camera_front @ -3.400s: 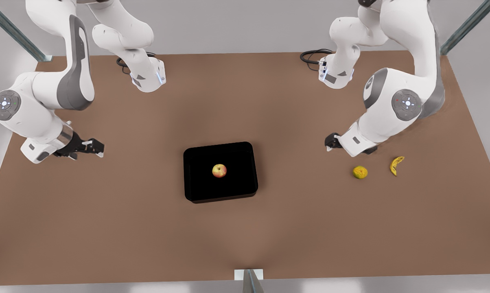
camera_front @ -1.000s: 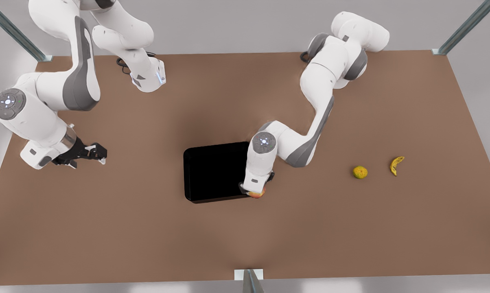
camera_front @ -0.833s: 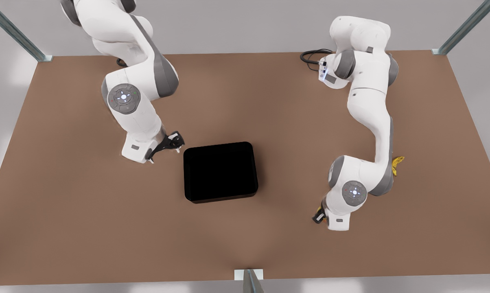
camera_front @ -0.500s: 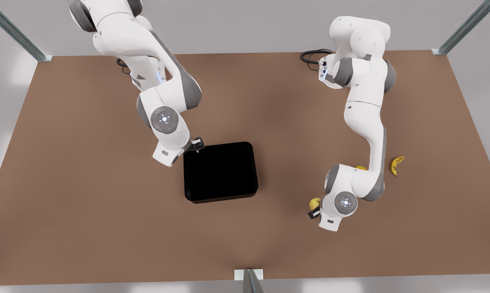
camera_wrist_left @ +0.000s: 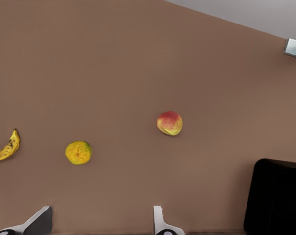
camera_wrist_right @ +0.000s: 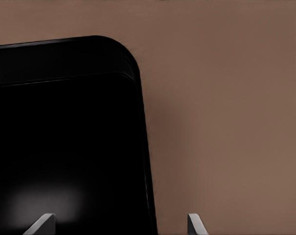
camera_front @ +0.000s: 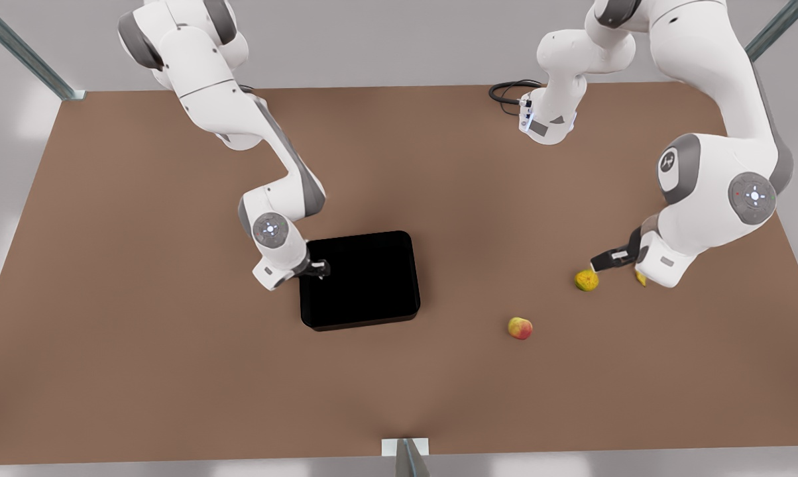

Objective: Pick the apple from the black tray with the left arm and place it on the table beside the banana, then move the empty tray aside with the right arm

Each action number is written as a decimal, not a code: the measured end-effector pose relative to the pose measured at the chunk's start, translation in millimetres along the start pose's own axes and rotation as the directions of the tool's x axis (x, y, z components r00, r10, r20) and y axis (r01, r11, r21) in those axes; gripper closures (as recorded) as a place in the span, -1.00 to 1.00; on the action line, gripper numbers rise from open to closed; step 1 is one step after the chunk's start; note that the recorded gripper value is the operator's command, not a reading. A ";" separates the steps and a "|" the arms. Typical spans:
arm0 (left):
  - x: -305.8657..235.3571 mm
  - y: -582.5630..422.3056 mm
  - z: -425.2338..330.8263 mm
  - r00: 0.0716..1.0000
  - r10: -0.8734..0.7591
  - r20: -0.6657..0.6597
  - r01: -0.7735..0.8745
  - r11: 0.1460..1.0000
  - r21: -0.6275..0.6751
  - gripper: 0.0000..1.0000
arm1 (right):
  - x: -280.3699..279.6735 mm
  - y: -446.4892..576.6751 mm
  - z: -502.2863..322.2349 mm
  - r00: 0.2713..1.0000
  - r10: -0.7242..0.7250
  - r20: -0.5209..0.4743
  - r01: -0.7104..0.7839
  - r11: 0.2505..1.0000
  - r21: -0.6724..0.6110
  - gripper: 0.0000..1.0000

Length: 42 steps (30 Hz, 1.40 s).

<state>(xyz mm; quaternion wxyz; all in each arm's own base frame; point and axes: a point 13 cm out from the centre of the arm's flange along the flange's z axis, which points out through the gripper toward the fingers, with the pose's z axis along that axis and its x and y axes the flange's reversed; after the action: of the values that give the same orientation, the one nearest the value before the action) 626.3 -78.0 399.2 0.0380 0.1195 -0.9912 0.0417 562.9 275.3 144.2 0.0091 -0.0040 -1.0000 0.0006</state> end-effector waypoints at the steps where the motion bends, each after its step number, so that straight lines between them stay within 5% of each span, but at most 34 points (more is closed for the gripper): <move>1: 1.9 1.2 -2.6 1.000 0.018 -0.006 -0.018 1.000 0.000 -1.00 | -1.4 -1.4 4.0 1.000 0.005 0.006 -0.005 1.000 -0.002 -1.00; 7: 12.3 13.8 -0.7 0.993 0.092 -0.074 -0.091 0.996 0.016 -1.00 | -5.2 -2.1 32.2 1.000 -0.004 0.017 0.004 1.000 -0.003 -0.95; 11: 16.2 14.5 -0.6 0.986 0.136 -0.092 -0.134 0.990 0.033 -1.00 | -5.7 -7.4 43.4 0.999 -0.022 0.025 0.022 1.000 -0.005 -0.38; 15: 18.9 13.9 1.0 0.979 0.176 -0.103 -0.173 0.984 0.041 -1.00 | -8.2 -16.0 45.8 0.999 -0.035 0.035 0.035 0.999 -0.009 -0.26; 17: 19.7 13.8 1.4 0.975 0.193 -0.106 -0.189 0.981 0.043 -1.00 | -8.9 -16.4 45.6 0.998 -0.045 0.040 0.046 0.999 -0.013 0.05; 23: 21.0 14.1 1.9 0.967 0.232 -0.110 -0.228 0.973 0.048 -1.00 | -9.5 -12.2 46.0 0.996 -0.080 0.048 0.081 0.997 -0.018 0.39; 29: 21.9 12.5 2.2 0.959 0.262 -0.110 -0.257 0.965 0.051 -1.00 | -9.8 -11.2 45.8 0.993 -0.106 0.051 0.107 0.994 -0.020 0.63; 42: 22.0 8.8 3.5 0.950 0.294 -0.108 -0.290 0.956 0.052 -1.00 | -26.3 -32.4 -25.0 0.987 -0.131 0.095 0.135 0.990 -0.044 0.76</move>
<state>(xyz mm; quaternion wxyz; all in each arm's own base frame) 602.6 -75.0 396.9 0.0860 -0.0305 -0.9933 0.0712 589.3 242.7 168.8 -0.0368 0.0625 -0.9970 -0.0251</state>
